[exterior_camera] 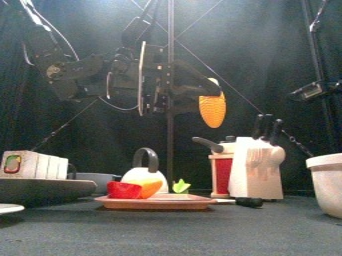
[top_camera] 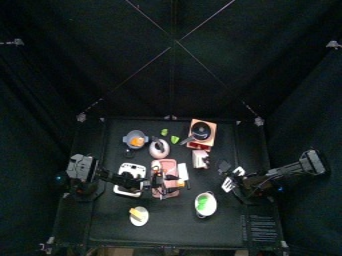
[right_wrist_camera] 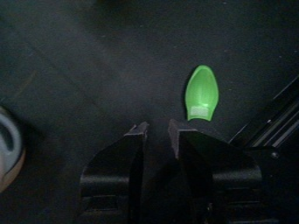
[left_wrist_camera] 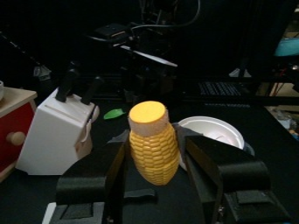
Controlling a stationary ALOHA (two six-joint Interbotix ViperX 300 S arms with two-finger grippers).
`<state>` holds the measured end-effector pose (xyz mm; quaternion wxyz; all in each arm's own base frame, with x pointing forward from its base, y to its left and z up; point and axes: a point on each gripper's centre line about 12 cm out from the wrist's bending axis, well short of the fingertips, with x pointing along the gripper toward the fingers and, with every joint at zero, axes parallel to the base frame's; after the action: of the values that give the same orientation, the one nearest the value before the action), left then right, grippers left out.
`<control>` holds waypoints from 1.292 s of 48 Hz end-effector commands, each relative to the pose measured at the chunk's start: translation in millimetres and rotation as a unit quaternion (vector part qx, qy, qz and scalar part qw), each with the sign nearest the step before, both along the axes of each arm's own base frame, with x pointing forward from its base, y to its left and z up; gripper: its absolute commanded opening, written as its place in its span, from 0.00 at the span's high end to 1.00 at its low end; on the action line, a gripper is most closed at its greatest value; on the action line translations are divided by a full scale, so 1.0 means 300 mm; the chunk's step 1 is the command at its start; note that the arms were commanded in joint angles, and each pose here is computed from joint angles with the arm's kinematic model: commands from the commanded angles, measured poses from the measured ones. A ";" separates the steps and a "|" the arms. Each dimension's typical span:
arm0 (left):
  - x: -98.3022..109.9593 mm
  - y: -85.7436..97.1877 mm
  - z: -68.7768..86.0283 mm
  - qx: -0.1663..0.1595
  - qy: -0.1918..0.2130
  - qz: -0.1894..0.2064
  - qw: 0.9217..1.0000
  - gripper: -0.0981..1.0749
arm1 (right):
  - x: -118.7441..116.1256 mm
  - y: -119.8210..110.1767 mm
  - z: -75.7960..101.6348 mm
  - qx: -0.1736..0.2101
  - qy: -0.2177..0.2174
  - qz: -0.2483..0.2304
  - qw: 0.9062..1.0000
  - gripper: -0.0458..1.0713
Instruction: Grab corn husk from table
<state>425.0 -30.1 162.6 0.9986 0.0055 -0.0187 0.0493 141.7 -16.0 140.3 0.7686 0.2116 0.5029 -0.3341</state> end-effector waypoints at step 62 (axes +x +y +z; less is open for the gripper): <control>-0.001 0.018 0.029 -0.007 -0.010 0.012 1.000 0.34 | 0.061 -0.117 -0.085 -0.022 0.057 -0.068 0.996 0.34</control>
<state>423.6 -25.6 160.2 0.9981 0.0009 -0.0131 0.0596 156.1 -49.5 112.0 0.7173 0.2006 0.5293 -0.4063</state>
